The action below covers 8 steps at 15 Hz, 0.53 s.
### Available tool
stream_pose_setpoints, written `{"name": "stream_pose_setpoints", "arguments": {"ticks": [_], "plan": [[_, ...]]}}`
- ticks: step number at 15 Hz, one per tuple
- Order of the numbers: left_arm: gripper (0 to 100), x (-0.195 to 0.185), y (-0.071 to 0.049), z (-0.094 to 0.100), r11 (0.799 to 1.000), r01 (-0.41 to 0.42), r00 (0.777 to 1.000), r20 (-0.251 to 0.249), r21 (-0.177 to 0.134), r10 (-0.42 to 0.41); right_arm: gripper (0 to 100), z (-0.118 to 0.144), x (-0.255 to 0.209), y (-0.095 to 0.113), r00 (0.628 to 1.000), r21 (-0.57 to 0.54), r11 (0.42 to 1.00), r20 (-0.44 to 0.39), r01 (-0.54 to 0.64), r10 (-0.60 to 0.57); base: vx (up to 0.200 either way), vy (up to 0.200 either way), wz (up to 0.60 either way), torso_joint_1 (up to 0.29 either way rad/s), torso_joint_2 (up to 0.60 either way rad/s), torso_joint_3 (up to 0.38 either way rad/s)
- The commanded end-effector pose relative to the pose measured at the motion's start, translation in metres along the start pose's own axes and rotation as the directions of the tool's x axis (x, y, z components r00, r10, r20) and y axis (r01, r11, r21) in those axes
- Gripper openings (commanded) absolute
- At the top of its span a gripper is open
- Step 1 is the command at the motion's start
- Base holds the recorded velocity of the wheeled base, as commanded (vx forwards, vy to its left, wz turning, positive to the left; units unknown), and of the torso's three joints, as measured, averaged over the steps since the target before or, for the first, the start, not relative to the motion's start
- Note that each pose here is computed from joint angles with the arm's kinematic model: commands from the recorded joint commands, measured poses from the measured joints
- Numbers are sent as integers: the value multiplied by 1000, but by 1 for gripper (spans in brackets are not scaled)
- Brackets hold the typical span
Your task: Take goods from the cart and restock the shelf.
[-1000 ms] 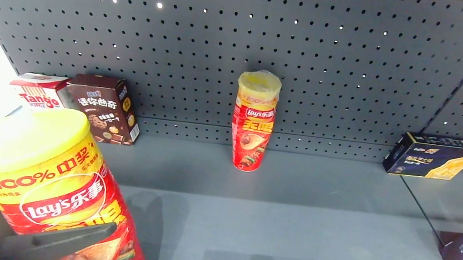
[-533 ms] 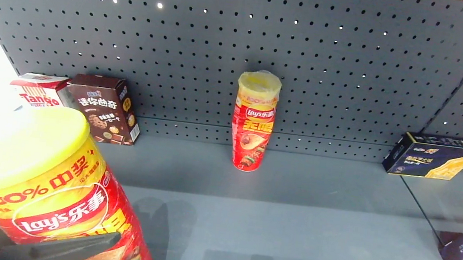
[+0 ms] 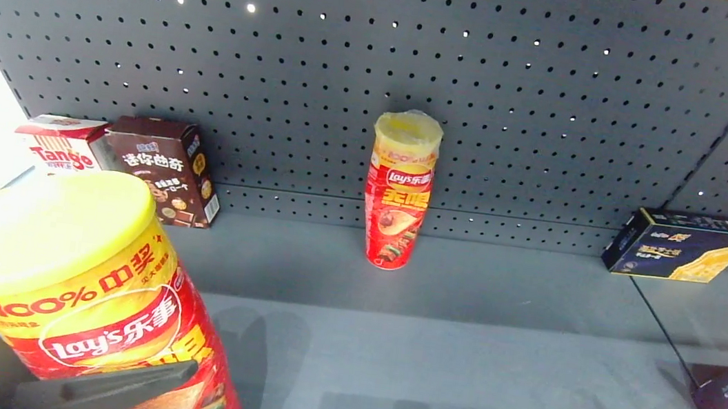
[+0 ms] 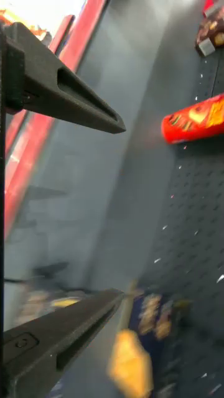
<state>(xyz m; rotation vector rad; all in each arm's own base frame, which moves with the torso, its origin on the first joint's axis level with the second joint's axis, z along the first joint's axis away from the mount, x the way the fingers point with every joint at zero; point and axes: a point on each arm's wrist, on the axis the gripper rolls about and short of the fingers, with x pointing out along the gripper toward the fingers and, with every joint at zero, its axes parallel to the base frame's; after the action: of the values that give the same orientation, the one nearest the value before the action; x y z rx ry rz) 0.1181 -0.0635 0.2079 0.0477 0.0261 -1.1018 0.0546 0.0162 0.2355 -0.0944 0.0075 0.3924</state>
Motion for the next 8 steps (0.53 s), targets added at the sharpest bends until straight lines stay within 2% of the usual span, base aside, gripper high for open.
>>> {"name": "stream_pose_setpoints", "arguments": {"ticks": [1, 4, 5, 8], "plan": [[0, 0, -1, -3, 1000, 3, 1000, -7, -7, -3, 100, -4, 41, -1, 992, 9, 997, -106, -71, 72, 0, 0, 0, 0, 0, 0], [0, 1, 1, 0, 1000, -25, 1000, -3, -2, 25, 100, -6, 61, -1, 982, 17, 995, -159, -96, 97, 0, 0, 0, 0, 0, 0], [0, 1, 2, 0, 999, -51, 999, -5, -2, 51, 100, -6, 75, 0, 982, 22, 994, -154, -105, 107, 0, 0, 0, 0, 0, 0], [0, 0, 2, 0, 998, -62, 998, -8, -3, 62, 100, -8, 116, -3, 989, 8, 994, -99, -108, 108, 0, 0, 0, 0, 0, 0]]}}
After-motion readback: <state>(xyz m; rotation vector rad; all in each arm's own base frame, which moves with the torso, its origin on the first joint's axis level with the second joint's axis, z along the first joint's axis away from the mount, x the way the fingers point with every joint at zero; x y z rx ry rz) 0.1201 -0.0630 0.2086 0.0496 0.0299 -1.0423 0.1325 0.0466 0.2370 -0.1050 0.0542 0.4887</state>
